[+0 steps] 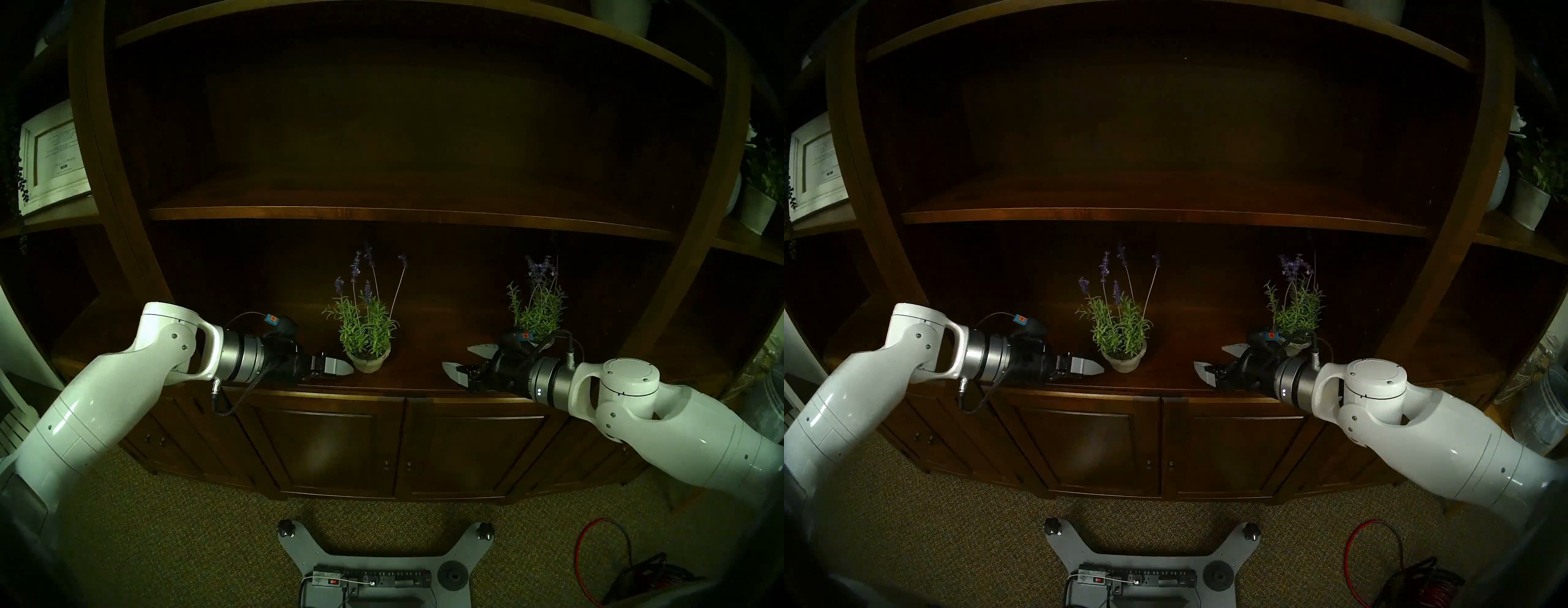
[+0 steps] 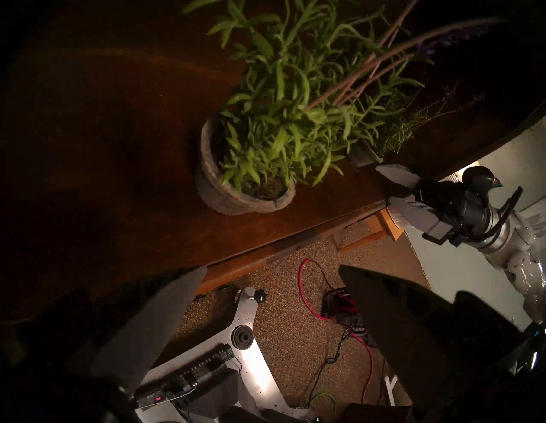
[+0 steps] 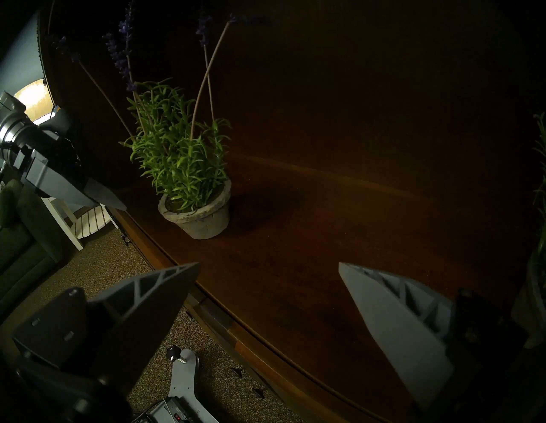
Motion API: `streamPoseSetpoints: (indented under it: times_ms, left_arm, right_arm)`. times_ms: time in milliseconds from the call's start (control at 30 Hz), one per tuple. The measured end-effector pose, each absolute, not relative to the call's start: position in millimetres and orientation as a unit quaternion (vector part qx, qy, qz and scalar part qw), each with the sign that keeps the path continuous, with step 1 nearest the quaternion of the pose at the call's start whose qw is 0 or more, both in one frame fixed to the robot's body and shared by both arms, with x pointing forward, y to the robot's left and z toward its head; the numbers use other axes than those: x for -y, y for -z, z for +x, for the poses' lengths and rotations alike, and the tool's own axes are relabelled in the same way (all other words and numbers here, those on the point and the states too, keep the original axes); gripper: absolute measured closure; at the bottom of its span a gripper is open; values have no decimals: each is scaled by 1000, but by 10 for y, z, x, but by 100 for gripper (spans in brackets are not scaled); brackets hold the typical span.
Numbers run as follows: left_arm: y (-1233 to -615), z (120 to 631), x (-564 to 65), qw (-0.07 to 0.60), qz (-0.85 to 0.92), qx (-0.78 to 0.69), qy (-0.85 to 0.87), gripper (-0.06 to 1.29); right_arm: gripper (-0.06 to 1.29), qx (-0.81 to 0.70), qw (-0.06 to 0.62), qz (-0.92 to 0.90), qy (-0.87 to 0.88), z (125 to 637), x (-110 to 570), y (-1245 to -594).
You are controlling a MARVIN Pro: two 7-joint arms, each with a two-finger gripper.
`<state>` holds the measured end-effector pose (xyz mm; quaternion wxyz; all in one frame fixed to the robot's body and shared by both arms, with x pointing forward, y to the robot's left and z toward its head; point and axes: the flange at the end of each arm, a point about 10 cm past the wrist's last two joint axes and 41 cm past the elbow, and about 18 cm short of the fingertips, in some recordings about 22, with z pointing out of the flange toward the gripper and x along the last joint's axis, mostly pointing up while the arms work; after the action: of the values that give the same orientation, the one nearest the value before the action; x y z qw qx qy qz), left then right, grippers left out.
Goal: Place the fake decorative plant upright
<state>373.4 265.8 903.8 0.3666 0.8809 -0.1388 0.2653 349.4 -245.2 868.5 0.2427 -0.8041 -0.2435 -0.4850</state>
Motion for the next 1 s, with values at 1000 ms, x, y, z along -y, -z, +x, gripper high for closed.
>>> streamPoseSetpoints:
  times_ms: [1000]
  left_arm:
    - [-8872, 3009, -2802, 112, 915, 304, -239, 2]
  right_arm:
    - [1, 243, 244, -809, 477, 3464, 2448, -8619]
